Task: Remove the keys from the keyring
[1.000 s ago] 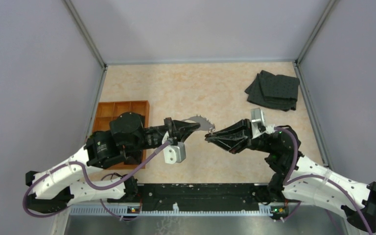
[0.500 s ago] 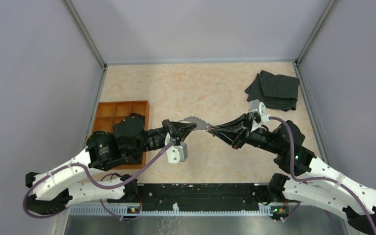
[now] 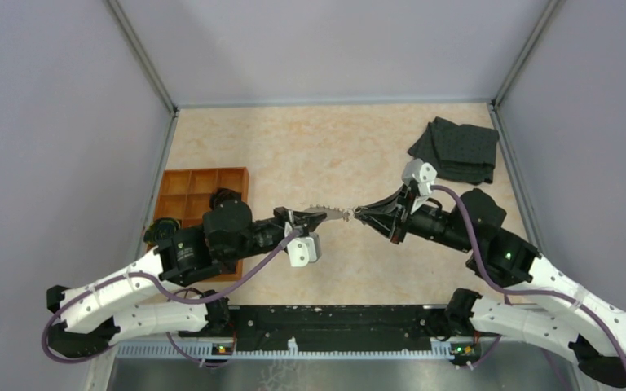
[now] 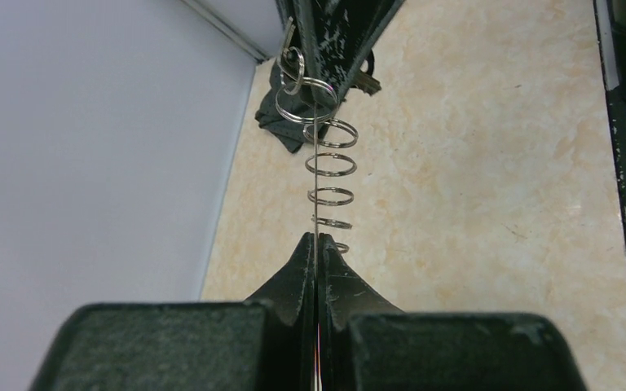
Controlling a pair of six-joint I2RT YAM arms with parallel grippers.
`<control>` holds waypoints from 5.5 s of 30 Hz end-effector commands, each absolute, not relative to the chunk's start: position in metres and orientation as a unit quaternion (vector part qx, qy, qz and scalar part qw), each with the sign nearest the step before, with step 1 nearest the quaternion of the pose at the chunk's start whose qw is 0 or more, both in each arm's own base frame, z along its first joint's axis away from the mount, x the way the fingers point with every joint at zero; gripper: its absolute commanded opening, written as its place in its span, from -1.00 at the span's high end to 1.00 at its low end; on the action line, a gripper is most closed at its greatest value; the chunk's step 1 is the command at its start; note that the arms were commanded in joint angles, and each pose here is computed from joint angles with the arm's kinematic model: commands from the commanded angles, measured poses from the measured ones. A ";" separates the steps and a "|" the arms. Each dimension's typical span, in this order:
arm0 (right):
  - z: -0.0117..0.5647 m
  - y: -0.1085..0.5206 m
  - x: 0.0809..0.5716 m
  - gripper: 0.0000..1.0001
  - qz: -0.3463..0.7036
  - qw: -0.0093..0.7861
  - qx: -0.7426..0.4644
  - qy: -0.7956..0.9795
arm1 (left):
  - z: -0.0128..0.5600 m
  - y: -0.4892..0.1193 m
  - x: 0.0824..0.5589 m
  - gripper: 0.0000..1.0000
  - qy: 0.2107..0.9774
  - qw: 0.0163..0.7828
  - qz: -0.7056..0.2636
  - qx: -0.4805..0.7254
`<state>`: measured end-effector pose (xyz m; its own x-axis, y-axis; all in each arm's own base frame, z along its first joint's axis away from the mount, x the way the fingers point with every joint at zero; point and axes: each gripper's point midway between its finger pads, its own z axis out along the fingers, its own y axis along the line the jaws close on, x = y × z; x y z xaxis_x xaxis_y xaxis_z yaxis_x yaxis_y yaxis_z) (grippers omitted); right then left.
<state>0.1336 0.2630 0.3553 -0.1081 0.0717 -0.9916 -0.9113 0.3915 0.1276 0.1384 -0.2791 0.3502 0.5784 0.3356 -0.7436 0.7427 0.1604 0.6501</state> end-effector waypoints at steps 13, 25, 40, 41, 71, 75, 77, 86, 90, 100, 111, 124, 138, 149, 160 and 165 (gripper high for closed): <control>0.368 0.256 0.139 1.00 0.368 0.577 -0.399 0.610 | 0.319 -0.297 0.128 1.00 0.519 0.606 -0.286 0.531; 0.376 0.257 0.139 1.00 0.358 0.573 -0.410 0.612 | 0.329 -0.307 0.103 1.00 0.522 0.578 -0.391 0.491; 0.371 0.258 0.142 1.00 0.345 0.569 -0.415 0.621 | 0.333 -0.310 0.111 1.00 0.592 0.530 -0.399 0.457; 0.371 0.258 0.142 1.00 0.344 0.569 -0.414 0.622 | 0.334 -0.310 0.113 1.00 0.596 0.529 -0.398 0.455; 0.368 0.257 0.140 1.00 0.330 0.568 -0.420 0.626 | 0.332 -0.296 0.147 1.00 0.648 0.488 -0.429 0.397; 0.368 0.259 0.139 1.00 0.331 0.566 -0.422 0.625 | 0.332 -0.296 0.147 1.00 0.645 0.479 -0.443 0.397; 0.368 0.260 0.139 1.00 0.332 0.565 -0.424 0.625 | 0.331 -0.296 0.146 1.00 0.644 0.474 -0.450 0.397; 0.375 0.260 0.141 1.00 0.327 0.575 -0.420 0.621 | 0.320 -0.295 0.142 1.00 0.638 0.458 -0.469 0.404; 0.378 0.262 0.144 1.00 0.325 0.576 -0.418 0.623 | 0.310 -0.296 0.137 1.00 0.627 0.455 -0.479 0.412; 0.383 0.265 0.144 1.00 0.317 0.571 -0.425 0.627 | 0.291 -0.299 0.134 1.00 0.616 0.456 -0.494 0.411; 0.388 0.274 0.139 1.00 0.308 0.565 -0.444 0.623 | 0.294 -0.303 0.136 0.67 0.577 0.486 -0.489 0.438; 0.386 0.279 0.136 1.00 0.299 0.558 -0.458 0.623 | 0.326 -0.295 0.124 0.11 0.489 0.559 -0.500 0.445; 0.384 0.292 0.122 1.00 0.308 0.545 -0.484 0.611 | 0.344 -0.299 0.119 -0.03 0.438 0.583 -0.506 0.460; 0.385 0.300 0.115 1.00 0.305 0.544 -0.492 0.607 | 0.336 -0.307 0.119 0.02 0.436 0.578 -0.522 0.450; 0.383 0.304 0.112 1.00 0.297 0.544 -0.496 0.609 | 0.344 -0.303 0.107 0.10 0.397 0.604 -0.542 0.428; 0.384 0.305 0.110 1.00 0.294 0.545 -0.497 0.608 | 0.345 -0.302 0.104 0.18 0.386 0.619 -0.538 0.422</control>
